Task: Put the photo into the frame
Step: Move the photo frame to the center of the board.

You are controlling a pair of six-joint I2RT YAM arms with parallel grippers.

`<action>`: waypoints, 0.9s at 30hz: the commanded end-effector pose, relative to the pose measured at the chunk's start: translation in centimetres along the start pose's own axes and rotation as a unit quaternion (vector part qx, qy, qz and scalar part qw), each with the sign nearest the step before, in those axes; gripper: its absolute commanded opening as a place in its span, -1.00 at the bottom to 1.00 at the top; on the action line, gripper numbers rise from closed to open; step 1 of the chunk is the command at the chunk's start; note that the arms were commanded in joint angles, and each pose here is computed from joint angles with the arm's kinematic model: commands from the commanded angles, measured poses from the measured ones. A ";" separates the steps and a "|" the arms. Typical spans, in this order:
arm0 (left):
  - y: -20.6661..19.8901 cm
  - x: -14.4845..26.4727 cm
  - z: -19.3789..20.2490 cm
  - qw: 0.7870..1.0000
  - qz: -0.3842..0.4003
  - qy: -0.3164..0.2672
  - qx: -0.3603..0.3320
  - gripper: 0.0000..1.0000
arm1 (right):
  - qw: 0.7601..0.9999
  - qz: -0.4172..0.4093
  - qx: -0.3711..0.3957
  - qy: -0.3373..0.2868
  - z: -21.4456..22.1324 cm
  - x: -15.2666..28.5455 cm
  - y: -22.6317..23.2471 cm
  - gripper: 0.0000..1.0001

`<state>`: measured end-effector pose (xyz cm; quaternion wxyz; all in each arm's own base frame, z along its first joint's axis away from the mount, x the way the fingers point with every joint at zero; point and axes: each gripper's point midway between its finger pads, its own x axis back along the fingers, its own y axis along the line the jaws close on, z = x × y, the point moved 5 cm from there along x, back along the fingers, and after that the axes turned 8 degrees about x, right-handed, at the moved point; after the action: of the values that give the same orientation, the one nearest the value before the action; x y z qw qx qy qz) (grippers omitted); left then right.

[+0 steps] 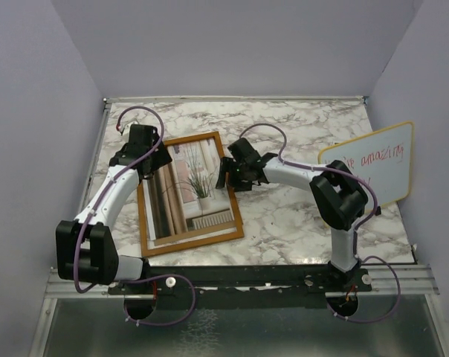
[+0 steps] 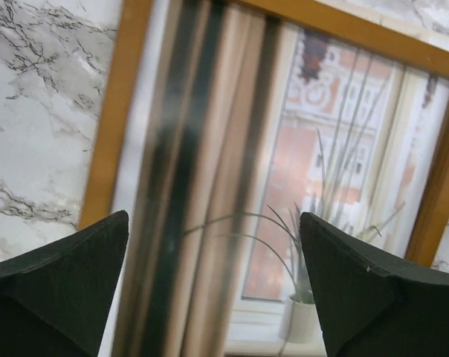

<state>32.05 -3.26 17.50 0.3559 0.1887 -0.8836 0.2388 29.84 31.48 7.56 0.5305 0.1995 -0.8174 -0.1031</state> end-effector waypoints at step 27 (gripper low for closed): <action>-6.4 -3.8 8.7 0.973 0.128 0.183 -0.058 0.65 | 0.993 -0.055 0.063 -0.089 1.3 3.4 3.6 0.48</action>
<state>31.92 -9.91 11.41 0.4824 0.0366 -0.8317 0.2722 26.54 35.42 9.10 0.4841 0.2725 -0.8239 -0.1126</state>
